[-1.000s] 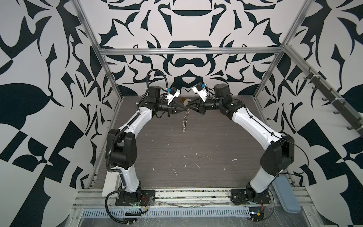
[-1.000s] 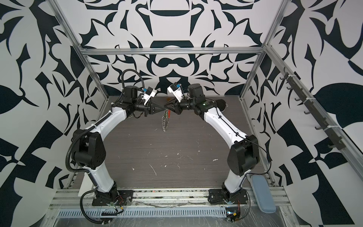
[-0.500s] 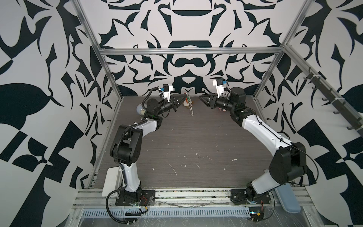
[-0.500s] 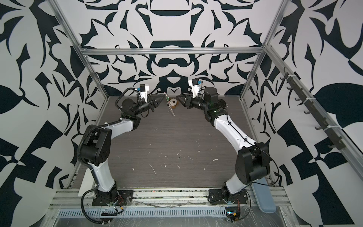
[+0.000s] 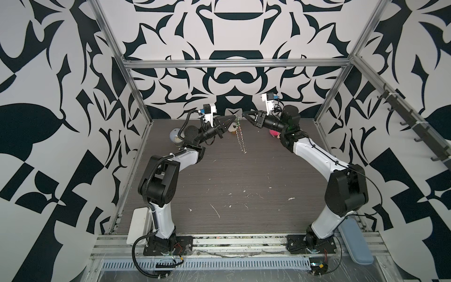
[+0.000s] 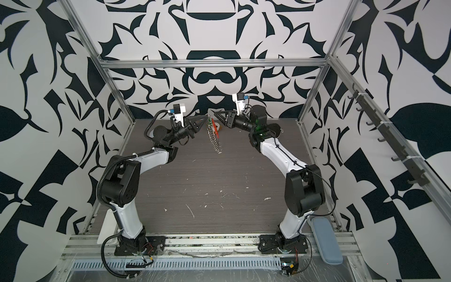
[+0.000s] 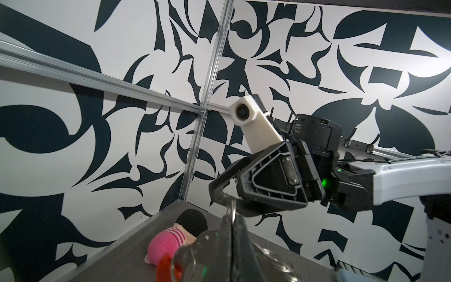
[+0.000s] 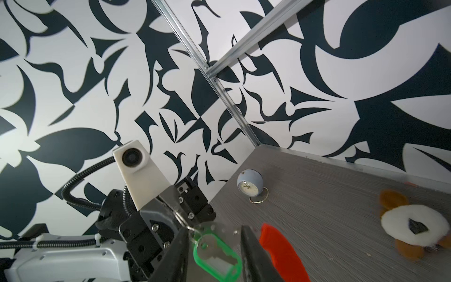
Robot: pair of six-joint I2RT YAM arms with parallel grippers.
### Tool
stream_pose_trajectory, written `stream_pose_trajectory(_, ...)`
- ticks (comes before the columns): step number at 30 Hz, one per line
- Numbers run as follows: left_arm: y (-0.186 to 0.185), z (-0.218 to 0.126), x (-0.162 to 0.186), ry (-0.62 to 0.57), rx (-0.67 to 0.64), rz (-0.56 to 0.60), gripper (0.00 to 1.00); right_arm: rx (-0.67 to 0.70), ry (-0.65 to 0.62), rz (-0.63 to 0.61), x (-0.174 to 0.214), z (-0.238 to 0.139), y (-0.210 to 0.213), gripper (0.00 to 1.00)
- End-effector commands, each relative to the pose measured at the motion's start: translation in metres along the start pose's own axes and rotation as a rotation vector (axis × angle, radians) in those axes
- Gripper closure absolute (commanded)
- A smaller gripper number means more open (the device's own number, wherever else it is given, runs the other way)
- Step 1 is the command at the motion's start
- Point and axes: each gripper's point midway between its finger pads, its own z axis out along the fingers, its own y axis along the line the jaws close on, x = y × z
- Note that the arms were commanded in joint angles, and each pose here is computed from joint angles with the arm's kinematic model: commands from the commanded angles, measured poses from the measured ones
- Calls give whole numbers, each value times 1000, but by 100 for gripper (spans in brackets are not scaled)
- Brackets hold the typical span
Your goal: Put the keys on the keyring
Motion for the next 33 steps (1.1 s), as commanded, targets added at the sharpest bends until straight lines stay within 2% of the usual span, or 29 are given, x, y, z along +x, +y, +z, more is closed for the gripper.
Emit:
stream_pose_trajectory(1,-22,2,-26,-53,63,42,100,-140,-47,-84,-29,-2,48,62)
stream_pose_trajectory(26,-22,12,-42,-76,91,-19,100,-214,-20,-93,-24,8,55,68)
stream_pose_trajectory(33,-21,12,-46,-86,88,-16,100,-218,-15,-92,-22,7,56,88)
